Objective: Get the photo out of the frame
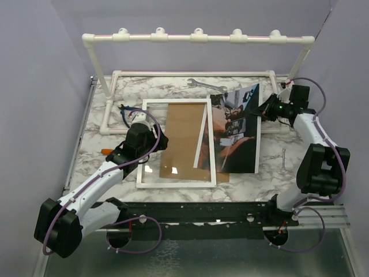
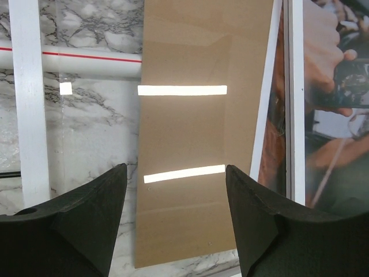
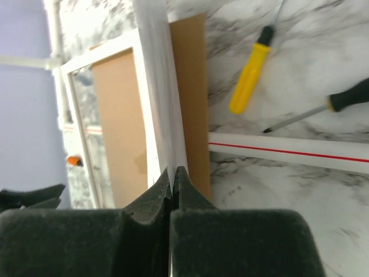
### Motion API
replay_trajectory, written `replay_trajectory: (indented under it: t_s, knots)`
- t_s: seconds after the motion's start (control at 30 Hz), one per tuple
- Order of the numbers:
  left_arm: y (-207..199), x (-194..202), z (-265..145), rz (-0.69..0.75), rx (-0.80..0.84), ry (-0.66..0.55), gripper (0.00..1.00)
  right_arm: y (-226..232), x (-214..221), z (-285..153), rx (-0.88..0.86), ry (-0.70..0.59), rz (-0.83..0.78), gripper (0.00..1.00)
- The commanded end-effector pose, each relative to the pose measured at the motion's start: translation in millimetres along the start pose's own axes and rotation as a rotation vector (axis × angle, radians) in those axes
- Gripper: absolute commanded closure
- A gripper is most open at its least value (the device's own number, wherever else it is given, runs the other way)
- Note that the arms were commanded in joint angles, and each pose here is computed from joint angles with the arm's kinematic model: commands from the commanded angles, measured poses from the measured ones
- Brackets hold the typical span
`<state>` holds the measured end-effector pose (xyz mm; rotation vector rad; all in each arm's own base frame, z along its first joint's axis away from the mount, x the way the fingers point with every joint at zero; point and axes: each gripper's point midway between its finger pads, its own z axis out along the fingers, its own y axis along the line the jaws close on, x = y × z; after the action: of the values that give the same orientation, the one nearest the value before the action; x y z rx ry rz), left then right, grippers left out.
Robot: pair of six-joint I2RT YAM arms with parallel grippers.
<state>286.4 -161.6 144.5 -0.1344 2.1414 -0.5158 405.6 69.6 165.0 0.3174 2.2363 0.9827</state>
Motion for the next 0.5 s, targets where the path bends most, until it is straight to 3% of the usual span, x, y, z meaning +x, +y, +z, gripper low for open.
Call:
replay_trajectory:
  t_s: [0.0,0.27,0.47]
  knots:
    - [-10.7,-1.5,2.4,-0.032,0.051,0.005,0.30,-19.6,-15.4,-29.1,0.235,0.034,-0.058,1.00]
    - [-20.8,-3.0,-4.4,-0.010,0.097,0.031,0.30,-7.5,-42.6,-69.9,0.394,0.041,-0.153,1.00]
    - [-22.1,-1.5,-5.7,-0.005,0.102,0.046,0.30,-34.8,-32.3,-88.3,0.559,0.139,-0.193,1.00]
